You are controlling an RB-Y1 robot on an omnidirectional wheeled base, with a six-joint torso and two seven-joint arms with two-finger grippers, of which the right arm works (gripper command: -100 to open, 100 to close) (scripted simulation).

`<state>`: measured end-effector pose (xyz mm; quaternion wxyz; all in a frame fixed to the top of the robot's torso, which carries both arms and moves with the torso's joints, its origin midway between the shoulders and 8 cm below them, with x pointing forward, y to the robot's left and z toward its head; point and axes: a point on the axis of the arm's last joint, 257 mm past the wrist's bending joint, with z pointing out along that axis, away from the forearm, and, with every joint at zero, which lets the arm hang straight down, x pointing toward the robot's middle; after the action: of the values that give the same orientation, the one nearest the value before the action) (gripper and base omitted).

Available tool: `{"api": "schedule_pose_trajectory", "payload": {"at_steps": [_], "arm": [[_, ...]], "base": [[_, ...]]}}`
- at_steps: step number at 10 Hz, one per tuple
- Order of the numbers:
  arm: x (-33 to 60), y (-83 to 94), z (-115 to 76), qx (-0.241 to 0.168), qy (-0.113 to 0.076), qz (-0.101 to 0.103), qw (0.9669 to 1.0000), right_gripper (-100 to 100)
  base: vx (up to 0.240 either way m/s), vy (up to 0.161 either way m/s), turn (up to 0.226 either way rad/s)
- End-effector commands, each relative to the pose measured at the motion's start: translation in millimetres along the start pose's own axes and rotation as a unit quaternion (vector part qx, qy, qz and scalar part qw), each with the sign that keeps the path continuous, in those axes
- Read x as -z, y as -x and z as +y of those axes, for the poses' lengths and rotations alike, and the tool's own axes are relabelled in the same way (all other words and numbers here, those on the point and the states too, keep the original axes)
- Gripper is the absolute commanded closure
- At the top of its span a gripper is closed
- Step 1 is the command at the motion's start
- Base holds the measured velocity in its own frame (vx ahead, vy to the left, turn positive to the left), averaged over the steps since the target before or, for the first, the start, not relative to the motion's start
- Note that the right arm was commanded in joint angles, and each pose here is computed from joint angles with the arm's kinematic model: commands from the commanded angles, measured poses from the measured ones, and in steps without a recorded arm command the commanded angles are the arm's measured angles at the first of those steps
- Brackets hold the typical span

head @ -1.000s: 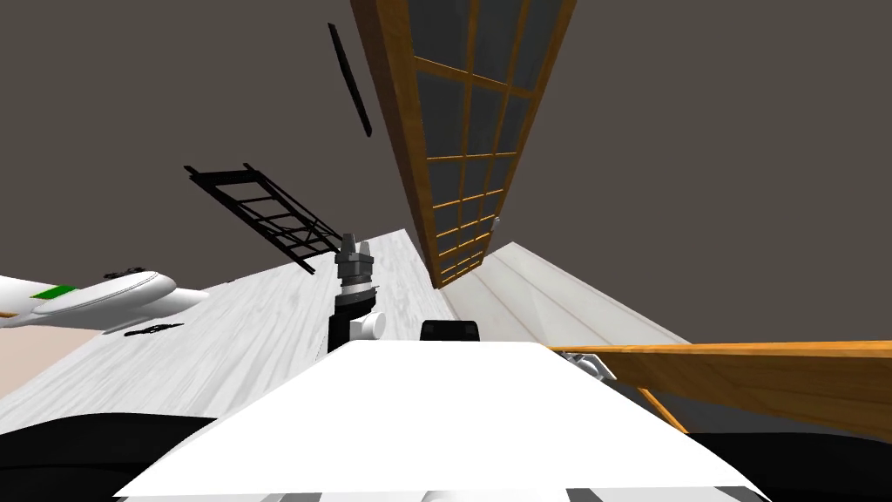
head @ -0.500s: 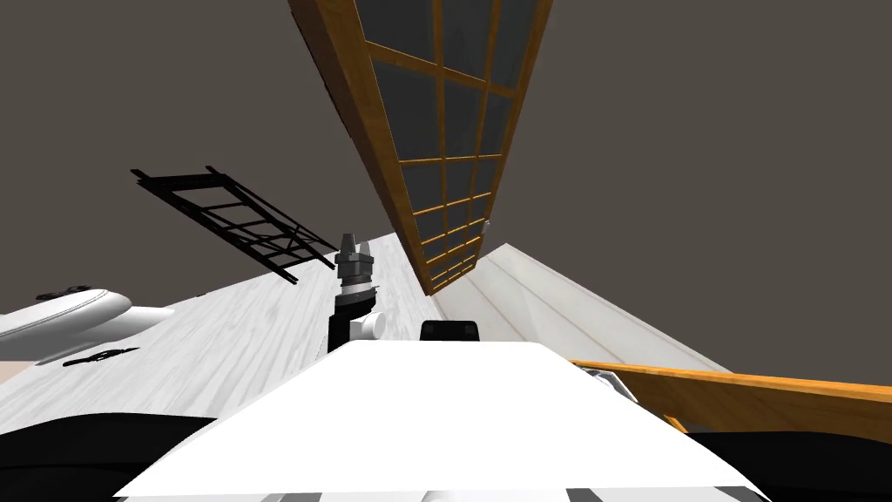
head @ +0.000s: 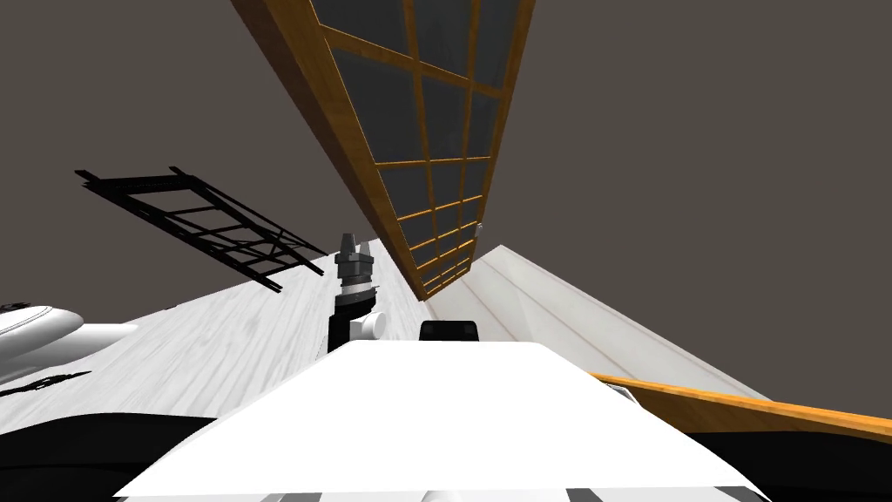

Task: Push the door open

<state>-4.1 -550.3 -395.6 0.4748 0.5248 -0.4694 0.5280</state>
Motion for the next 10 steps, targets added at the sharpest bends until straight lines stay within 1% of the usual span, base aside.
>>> {"api": "schedule_pose_trajectory", "payload": {"at_steps": [1, 3, 5, 6, 8, 9, 10], "arm": [[-9.5, -5.8, 9.4, 0.003, 0.008, 0.008, 0.9999, 100], [-14.3, -8.8, 16.9, 0.004, 0.017, 0.013, 0.9998, 100], [-18.2, -11.3, 29.4, 0.005, 0.032, 0.016, 0.9993, 100], [-18.7, -11.6, 36.2, 0.005, 0.041, 0.016, 0.9990, 100], [-16.0, -9.9, 50.1, 0.004, 0.062, 0.013, 0.9980, 100], [-11.2, -6.9, 59.7, 0.003, 0.077, 0.009, 0.9970, 100], [-7.1, -4.5, 65.4, 0.002, 0.087, 0.006, 0.9962, 100]], "base": [[0.056, -0.081, -0.041], [0.078, -0.149, -0.023], [0.104, -0.198, -0.050], [0.091, -0.210, -0.041], [0.111, -0.202, -0.043], [0.113, -0.195, -0.062], [0.106, -0.177, -0.050]]}}
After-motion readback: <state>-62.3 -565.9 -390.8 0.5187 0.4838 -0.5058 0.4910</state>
